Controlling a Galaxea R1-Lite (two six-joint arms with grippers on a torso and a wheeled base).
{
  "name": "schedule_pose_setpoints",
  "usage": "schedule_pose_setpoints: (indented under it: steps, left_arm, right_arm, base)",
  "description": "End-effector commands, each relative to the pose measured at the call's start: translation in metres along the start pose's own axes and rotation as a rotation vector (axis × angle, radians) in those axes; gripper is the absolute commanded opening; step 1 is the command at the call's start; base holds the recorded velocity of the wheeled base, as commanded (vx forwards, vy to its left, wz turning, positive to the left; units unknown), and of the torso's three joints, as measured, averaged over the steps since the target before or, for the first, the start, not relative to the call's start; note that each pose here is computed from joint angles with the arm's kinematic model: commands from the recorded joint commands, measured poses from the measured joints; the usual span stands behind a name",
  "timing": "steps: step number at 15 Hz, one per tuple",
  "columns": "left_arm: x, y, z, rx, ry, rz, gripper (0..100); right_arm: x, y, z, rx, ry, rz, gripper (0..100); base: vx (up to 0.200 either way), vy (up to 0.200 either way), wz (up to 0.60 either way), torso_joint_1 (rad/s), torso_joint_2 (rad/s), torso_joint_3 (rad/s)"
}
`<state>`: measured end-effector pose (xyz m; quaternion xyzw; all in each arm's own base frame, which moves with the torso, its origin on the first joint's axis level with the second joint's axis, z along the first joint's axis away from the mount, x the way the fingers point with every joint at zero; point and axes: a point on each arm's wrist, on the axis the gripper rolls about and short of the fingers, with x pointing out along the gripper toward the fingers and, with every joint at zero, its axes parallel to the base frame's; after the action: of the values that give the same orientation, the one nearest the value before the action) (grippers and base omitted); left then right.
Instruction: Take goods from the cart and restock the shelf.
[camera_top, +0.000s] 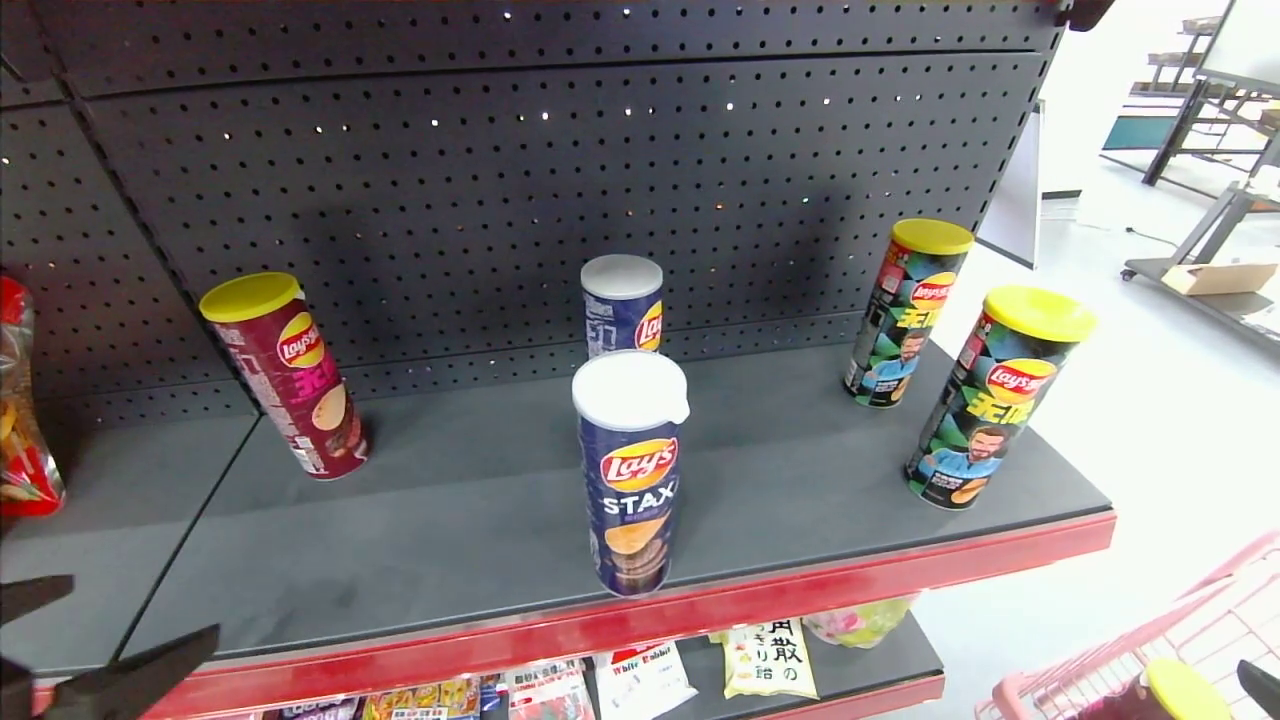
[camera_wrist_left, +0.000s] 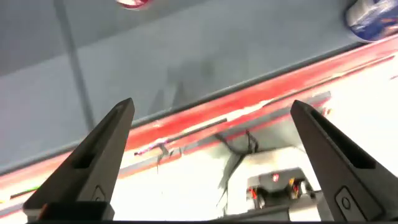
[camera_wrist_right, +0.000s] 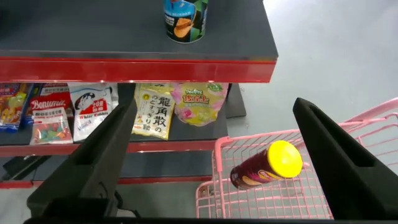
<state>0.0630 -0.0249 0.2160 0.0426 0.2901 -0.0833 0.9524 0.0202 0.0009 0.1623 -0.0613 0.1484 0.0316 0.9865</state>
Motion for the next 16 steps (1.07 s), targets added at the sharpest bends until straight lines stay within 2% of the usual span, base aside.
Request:
schedule_pose_setpoints:
  steps: [1, 4, 6, 7, 9, 12, 16]
  left_arm:
    - [-0.052, 0.018, -0.036, -0.043, -0.153, 0.004, 100]
    - [-0.063, 0.022, -0.051, -0.057, -0.177, 0.005, 100]
    - [-0.058, 0.022, -0.056, -0.044, -0.164, 0.009, 100]
    - [-0.055, 0.021, -0.057, -0.034, -0.175, 0.009, 100]
    - [-0.053, 0.021, -0.056, -0.033, -0.205, 0.004, 100]
    - [-0.053, 0.021, -0.056, -0.032, -0.205, 0.005, 100]
    - [-0.054, 0.022, -0.063, 0.018, -0.217, 0.008, 100]
  right_arm:
    - [0.005, -0.001, -0.001, 0.012, 0.046, -0.034, 100]
    - [0.006, -0.001, -0.004, 0.015, 0.064, -0.067, 100]
    - [0.007, -0.002, -0.003, 0.017, 0.067, -0.087, 100]
    - [0.007, -0.002, -0.003, 0.019, 0.064, -0.089, 100]
    - [0.007, -0.002, -0.003, 0.019, 0.062, -0.102, 100]
    - [0.007, -0.002, -0.005, 0.02, 0.067, -0.115, 100]
    - [0.007, -0.002, -0.006, 0.023, 0.068, -0.126, 100]
  base:
    - [0.0, 0.0, 0.0, 0.0, 0.0, 0.0]
    - [0.0, 0.0, 0.0, 0.0, 0.0, 0.0]
    - [0.0, 0.0, 0.0, 0.0, 0.0, 0.0]
    - [0.0, 0.0, 0.0, 0.0, 0.0, 0.0]
    - [0.0, 0.0, 0.0, 0.0, 0.0, 0.0]
    - [0.0, 0.0, 0.0, 0.0, 0.0, 0.0]
    - [0.0, 0.0, 0.0, 0.0, 0.0, 0.0]
